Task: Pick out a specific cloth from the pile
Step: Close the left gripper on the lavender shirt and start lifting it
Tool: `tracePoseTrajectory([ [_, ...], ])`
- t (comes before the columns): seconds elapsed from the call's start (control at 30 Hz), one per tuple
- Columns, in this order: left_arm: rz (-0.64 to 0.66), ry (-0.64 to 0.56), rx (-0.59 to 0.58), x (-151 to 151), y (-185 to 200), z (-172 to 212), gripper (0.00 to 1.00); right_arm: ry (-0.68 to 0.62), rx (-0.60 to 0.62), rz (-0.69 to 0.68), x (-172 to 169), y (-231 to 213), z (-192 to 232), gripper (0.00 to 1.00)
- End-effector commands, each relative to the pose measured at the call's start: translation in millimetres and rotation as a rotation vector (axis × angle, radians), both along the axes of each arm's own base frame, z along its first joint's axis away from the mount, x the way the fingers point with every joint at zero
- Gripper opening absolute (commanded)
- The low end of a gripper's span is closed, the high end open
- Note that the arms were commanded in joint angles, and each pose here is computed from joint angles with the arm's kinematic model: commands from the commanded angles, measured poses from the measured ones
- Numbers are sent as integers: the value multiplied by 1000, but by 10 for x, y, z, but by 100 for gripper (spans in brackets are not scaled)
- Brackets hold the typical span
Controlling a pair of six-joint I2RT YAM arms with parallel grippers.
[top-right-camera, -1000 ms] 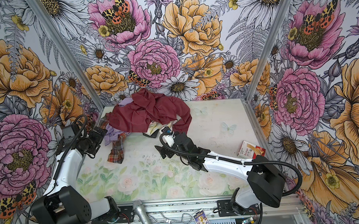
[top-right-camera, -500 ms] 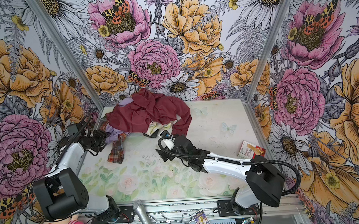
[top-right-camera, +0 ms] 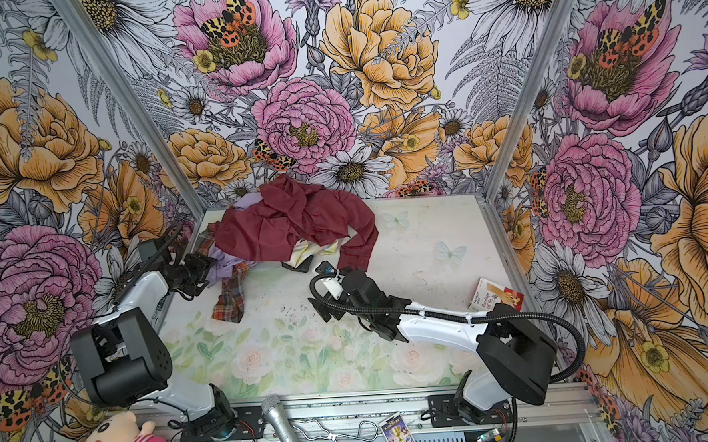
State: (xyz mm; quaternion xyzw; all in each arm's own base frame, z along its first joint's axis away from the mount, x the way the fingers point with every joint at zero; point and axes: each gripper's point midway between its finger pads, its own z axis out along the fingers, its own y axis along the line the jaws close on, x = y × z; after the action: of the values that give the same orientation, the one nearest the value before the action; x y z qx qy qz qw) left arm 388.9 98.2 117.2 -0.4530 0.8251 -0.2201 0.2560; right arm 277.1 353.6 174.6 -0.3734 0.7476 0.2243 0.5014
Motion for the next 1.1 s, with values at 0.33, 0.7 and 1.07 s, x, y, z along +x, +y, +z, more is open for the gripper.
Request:
tracePoseTrajectory([
  [0.33,-34,-21,125,122,190,-5,80,-21,77,77,-21,246,216,96],
  [0.7,-55,-49,143,226,148,-2,80,66,204,160,-40,691,443,96],
  [1.07,-65,-74,143,327,105,-63,76,120,223,150,-155,794,488,95],
])
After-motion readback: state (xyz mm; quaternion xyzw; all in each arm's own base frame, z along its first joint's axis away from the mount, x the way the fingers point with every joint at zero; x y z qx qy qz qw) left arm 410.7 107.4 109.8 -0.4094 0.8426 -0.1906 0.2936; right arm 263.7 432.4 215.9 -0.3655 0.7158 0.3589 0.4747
